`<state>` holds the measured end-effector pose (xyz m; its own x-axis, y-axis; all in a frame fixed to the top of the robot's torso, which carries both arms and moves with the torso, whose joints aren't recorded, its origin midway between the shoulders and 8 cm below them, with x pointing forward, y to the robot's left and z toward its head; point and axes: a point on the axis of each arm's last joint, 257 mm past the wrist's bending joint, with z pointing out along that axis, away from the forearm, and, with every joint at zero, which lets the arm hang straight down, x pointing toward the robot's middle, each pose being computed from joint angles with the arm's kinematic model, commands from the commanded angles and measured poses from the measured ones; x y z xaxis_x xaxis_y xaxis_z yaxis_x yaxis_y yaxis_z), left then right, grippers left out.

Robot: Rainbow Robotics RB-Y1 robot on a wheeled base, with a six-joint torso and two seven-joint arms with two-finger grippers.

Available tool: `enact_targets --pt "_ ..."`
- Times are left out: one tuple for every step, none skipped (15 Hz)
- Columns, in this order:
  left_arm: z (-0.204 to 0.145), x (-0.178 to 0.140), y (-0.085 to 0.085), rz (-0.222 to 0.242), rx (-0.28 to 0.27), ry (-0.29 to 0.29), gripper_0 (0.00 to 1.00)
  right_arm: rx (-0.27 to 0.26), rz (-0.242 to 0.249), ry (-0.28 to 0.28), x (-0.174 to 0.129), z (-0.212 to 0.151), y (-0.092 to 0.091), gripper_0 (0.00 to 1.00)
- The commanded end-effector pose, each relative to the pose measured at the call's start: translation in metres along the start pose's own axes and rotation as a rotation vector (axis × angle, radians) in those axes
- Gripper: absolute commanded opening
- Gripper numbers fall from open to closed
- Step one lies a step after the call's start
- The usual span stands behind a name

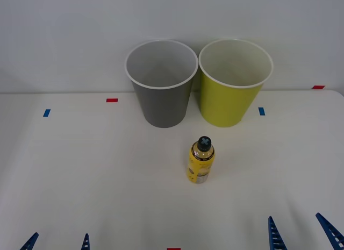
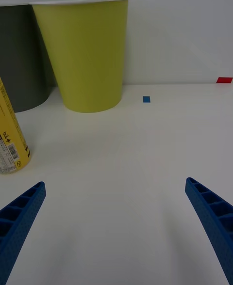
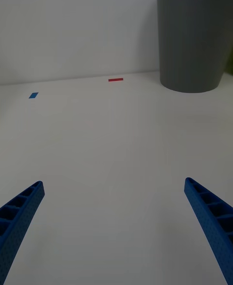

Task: Put cans in the gray bin and PET bottles in the light green bin.

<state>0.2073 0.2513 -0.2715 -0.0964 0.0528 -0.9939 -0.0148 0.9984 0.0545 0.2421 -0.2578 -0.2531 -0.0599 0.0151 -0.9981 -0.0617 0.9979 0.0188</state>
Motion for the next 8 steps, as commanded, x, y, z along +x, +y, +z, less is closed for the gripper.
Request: enact_targets --pt "0.0 0.0 0.0 0.0 0.0 0.0 1.0 0.0 0.0 0.0 0.0 0.0 0.0 1.0" --pt "0.0 0.0 0.0 0.0 0.0 0.0 1.0 0.0 0.0 0.0 0.0 0.0 0.0 1.0" --pt "0.0 0.0 0.0 0.0 0.0 0.0 1.0 0.0 0.0 0.0 0.0 0.0 0.0 1.0" --pt "0.0 0.0 0.0 0.0 0.0 0.0 1.0 0.0 0.0 0.0 0.0 0.0 0.0 1.0" --pt "0.0 0.0 0.0 0.0 0.0 0.0 1.0 0.0 0.0 0.0 0.0 0.0 0.0 1.0" --pt "0.0 0.0 0.0 0.0 0.0 0.0 1.0 0.007 0.001 0.038 0.019 -0.001 -0.002 1.0" --pt "0.0 0.0 0.0 0.0 0.0 0.0 1.0 -0.003 0.022 0.02 0.017 -0.003 0.005 1.0" --pt "0.0 0.0 0.0 0.0 0.0 0.0 1.0 -0.009 0.035 -0.035 0.005 -0.004 0.012 1.0"
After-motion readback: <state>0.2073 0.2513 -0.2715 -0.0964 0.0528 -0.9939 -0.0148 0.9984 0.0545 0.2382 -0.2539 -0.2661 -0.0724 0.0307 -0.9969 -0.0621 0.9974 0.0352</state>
